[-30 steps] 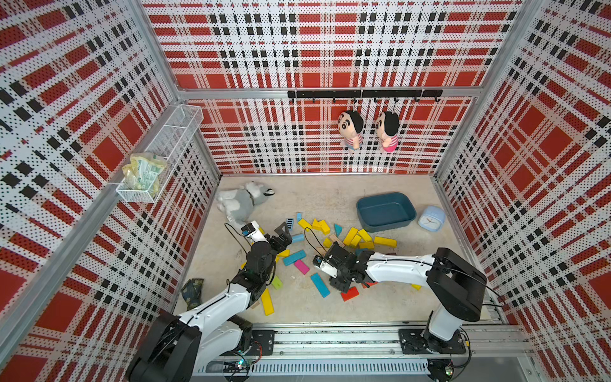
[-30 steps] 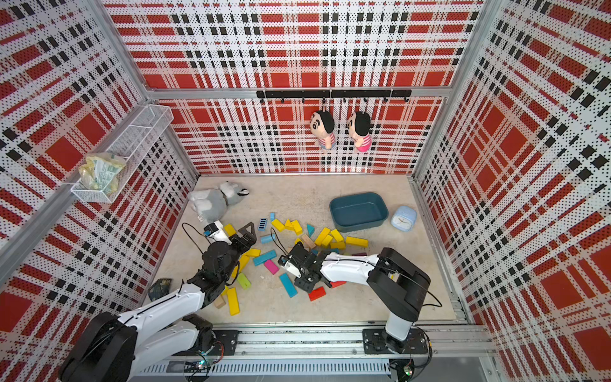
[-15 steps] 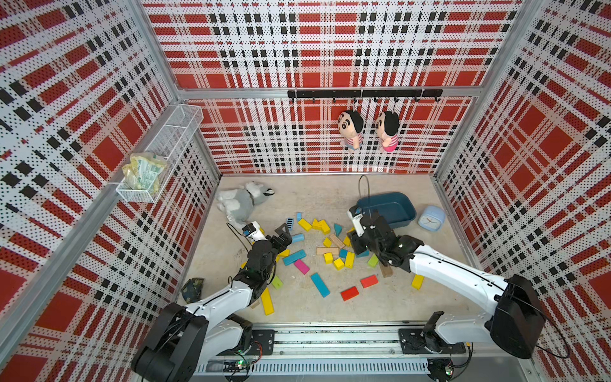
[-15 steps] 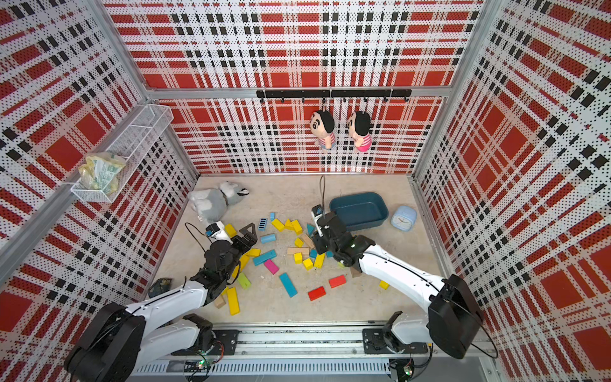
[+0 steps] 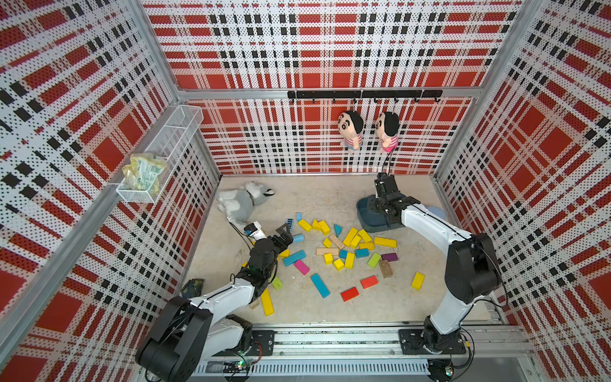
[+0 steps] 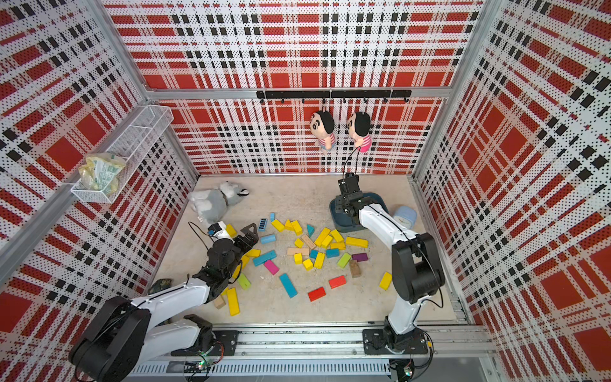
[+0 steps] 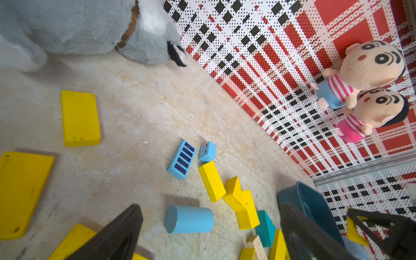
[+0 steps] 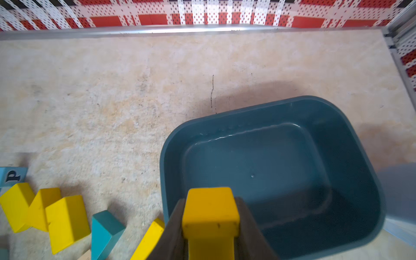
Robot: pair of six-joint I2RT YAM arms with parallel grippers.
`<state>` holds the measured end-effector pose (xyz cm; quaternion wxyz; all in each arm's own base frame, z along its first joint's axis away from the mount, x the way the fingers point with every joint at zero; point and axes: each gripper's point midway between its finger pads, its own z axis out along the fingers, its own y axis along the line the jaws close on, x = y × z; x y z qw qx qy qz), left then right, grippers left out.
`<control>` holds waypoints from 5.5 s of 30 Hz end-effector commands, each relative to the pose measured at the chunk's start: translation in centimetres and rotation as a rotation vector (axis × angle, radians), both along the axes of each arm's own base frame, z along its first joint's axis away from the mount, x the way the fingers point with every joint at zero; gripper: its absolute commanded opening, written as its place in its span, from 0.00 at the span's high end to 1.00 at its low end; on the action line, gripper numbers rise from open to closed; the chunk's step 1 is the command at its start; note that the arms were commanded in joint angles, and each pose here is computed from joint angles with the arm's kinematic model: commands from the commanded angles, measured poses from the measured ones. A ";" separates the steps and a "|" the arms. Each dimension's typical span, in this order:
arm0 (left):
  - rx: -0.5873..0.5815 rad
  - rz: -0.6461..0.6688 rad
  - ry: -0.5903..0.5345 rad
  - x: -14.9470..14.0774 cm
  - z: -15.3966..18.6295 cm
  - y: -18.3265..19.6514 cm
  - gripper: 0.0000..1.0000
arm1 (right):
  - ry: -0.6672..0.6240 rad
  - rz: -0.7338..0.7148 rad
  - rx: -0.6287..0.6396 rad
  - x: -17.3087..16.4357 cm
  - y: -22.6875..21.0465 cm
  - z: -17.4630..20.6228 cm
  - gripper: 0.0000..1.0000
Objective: Pick out the yellow building blocks
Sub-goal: Pick up the building block from the center of the board, then place the building block in the storage box, then pick up the building block from the center of the board.
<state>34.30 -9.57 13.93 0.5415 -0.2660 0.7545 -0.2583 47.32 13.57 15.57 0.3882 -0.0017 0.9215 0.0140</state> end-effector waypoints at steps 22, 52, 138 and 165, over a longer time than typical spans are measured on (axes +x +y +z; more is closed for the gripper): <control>-0.033 -0.182 -0.006 1.3 2.5 -8.5 0.02 | 0.171 0.092 -0.037 1.9 1.1 -7.7 0.37; 0.084 -0.217 0.200 4.5 -0.8 -11.5 0.02 | 0.236 0.383 0.451 1.5 15.7 -5.9 0.42; 0.263 -0.485 0.105 4.6 1.7 -21.6 1.00 | 0.015 0.129 0.378 -13.0 2.6 4.9 0.39; 0.357 -0.835 -0.432 -2.4 8.4 -30.3 1.00 | 0.181 0.158 0.553 -13.5 8.0 6.8 0.34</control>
